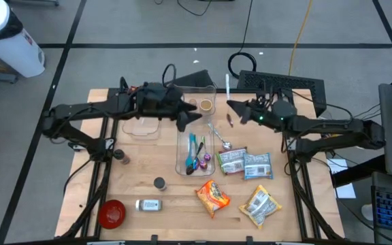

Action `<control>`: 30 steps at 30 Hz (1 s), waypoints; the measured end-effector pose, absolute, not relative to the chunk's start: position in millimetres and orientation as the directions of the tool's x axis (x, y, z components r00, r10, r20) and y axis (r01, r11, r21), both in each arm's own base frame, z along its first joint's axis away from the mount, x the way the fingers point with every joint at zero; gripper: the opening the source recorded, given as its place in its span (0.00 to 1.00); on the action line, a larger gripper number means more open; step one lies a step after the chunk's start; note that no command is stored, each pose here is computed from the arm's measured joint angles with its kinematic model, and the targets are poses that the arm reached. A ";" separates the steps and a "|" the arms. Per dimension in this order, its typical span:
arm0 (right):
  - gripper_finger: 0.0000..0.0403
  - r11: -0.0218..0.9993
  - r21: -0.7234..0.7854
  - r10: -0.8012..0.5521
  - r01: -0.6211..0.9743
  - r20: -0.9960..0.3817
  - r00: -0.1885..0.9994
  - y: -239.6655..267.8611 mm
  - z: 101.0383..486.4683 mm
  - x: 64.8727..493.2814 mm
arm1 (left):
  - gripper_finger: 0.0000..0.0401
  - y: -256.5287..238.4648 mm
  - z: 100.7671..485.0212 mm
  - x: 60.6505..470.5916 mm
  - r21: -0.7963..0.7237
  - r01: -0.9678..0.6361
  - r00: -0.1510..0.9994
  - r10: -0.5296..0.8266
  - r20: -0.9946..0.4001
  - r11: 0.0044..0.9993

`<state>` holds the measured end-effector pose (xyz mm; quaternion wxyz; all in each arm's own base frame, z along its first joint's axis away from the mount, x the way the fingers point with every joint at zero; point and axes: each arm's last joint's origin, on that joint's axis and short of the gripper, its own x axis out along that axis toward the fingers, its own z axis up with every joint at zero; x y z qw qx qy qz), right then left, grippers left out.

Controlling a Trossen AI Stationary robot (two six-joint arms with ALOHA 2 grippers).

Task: Pick & Place Food Item
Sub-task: Put the right white blue spoon into the bottom right transparent bin

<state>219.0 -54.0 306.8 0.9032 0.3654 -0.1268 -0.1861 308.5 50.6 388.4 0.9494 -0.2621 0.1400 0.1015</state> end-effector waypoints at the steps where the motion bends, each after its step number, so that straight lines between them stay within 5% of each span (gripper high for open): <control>1: 0.02 0.672 0.708 -0.415 0.218 0.116 0.902 -51.4 306.9 223.1 | 0.64 55.3 387.5 311.7 -0.480 -0.248 0.947 0.105 -0.305 0.841; 15: 0.02 0.713 0.692 -0.247 -0.114 0.401 0.882 -32.3 295.6 268.6 | 0.64 94.8 369.7 338.2 -0.471 -0.147 0.973 0.040 -0.228 0.870; 30: 0.02 0.679 0.711 -0.180 -0.185 0.404 0.897 -31.4 284.3 279.0 | 0.64 93.5 380.9 338.5 -0.410 0.081 0.984 -0.138 -0.112 0.909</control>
